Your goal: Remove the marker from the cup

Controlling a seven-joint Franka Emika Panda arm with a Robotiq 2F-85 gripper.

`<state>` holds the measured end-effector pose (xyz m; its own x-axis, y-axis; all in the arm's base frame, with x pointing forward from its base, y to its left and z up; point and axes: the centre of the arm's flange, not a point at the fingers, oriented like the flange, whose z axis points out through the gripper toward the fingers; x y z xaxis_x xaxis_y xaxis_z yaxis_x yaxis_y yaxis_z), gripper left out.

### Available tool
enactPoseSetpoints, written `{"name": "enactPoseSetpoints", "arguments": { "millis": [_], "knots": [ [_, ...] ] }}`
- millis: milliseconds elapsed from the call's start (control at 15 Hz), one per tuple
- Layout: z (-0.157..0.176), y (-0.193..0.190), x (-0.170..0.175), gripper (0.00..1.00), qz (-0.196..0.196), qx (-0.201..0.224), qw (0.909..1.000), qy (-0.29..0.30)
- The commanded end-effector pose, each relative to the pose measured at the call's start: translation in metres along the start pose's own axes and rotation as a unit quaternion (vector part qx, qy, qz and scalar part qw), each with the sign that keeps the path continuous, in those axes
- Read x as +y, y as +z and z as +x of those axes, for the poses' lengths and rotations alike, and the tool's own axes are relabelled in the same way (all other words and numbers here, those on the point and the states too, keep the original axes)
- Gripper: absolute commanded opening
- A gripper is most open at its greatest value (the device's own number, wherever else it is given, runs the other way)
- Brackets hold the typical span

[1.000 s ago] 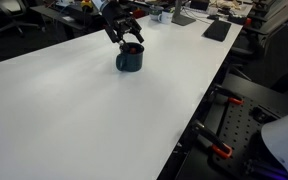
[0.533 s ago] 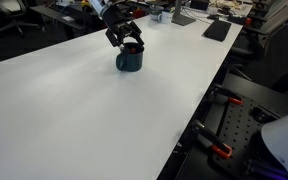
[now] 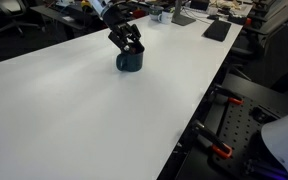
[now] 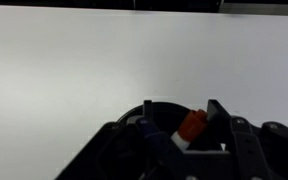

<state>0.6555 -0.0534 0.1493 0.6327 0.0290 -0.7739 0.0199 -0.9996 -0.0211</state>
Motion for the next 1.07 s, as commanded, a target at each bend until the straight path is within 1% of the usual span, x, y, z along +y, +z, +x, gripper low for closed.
{"name": "enactPoseSetpoints", "arguments": {
  "millis": [0,67,200,267,333,467,533,1000],
  "knots": [
    [-0.001,0.000,0.002,0.27,-0.001,0.002,1.0000,0.000],
    [-0.001,0.000,0.003,0.18,-0.001,0.002,1.0000,0.000],
    [-0.002,0.000,0.003,0.04,-0.001,0.002,1.0000,0.000],
    [-0.003,-0.001,0.004,0.03,-0.002,0.001,1.0000,0.000],
    [-0.003,-0.001,0.005,0.05,-0.002,0.001,1.0000,0.000],
    [-0.005,-0.001,0.008,0.03,-0.004,-0.001,1.0000,0.002],
    [-0.005,-0.001,0.009,0.04,-0.005,-0.001,1.0000,0.003],
    [-0.023,-0.007,0.005,0.04,-0.018,0.022,0.9996,0.004]
  ]
}}
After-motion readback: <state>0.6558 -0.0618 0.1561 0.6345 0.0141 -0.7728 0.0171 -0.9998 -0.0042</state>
